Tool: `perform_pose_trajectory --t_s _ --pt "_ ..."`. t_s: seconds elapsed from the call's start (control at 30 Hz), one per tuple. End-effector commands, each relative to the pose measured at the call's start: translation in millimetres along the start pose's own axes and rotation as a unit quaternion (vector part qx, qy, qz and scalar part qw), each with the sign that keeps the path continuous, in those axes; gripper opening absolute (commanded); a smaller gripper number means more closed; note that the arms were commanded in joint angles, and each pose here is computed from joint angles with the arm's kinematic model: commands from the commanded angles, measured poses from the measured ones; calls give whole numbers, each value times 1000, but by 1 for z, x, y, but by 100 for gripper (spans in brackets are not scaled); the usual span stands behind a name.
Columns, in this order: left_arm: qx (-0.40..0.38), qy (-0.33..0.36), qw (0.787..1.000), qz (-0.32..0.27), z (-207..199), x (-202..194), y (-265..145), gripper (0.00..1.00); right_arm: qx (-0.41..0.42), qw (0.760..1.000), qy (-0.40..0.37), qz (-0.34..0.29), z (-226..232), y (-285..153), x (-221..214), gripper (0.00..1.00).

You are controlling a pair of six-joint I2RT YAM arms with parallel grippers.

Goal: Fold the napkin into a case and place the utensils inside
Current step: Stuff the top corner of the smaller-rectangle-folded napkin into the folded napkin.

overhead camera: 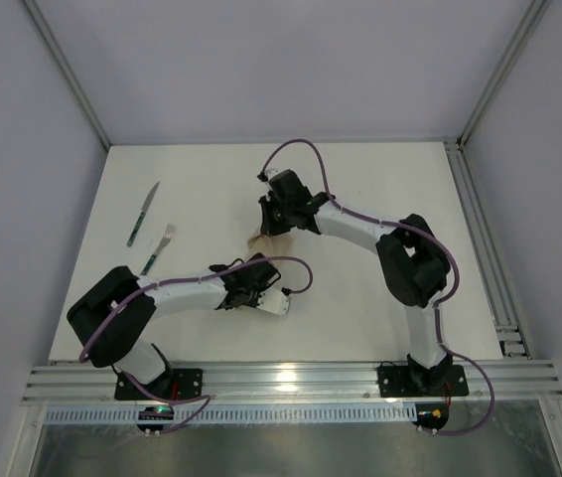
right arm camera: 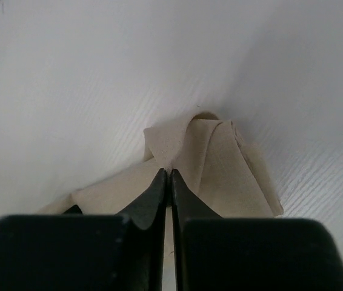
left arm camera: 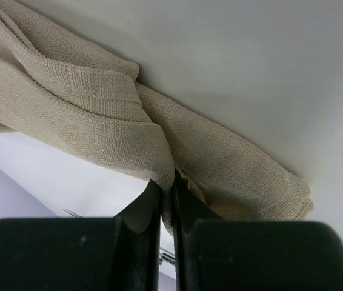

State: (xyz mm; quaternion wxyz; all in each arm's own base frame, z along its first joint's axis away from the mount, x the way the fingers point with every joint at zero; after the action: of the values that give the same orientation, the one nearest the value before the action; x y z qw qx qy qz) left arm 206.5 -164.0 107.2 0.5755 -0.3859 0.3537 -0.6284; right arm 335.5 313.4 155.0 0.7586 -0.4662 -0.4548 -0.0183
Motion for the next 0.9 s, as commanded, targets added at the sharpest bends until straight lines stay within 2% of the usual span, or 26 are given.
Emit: perform_pose_trajectory --t_s 0.0,0.13,0.17,0.2,0.27,0.57,0.7,0.8,0.87 --pt "-127 0 991 34 -39 -20 9 7 -38 999 0 -7 -10 -7 -7 4" --pt "-129 -5 991 33 -40 -21 8 7 -70 997 15 -11 -26 -17 -23 4" --pt "-130 -6 991 32 -40 -21 8 7 -75 996 19 -34 -28 -27 -18 4" --pt "-131 -6 991 33 -40 -21 8 7 -81 996 25 -23 -33 -28 -33 4" --pt "-132 -7 991 31 -41 -21 8 7 -91 994 34 -46 -42 -40 -33 4" --pt "-139 -7 990 29 -42 -21 7 7 -106 992 58 -20 -56 -39 -89 4" --pt "-145 -15 989 22 -43 -19 8 13 -98 993 68 -22 -53 -39 -97 4" --pt "-153 -35 988 11 -42 -15 7 27 -101 992 73 -22 -53 -39 -101 4" --pt "-152 -55 987 -1 -39 -12 3 32 -102 992 75 -18 -53 -39 -105 4"
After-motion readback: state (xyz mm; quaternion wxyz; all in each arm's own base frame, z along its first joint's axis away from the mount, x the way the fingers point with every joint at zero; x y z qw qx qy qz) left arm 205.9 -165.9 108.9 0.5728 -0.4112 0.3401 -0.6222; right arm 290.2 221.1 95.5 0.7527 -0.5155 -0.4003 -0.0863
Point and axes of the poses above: each gripper's point midway between its finger pads, its own y axis out along the fingers, its own z axis along the line the jaws close on, x = y × z, the point moved 10 cm from there along -y, back along the fingers, and after that the axes turned 15 degrees about -y, right-handed, at the moved point
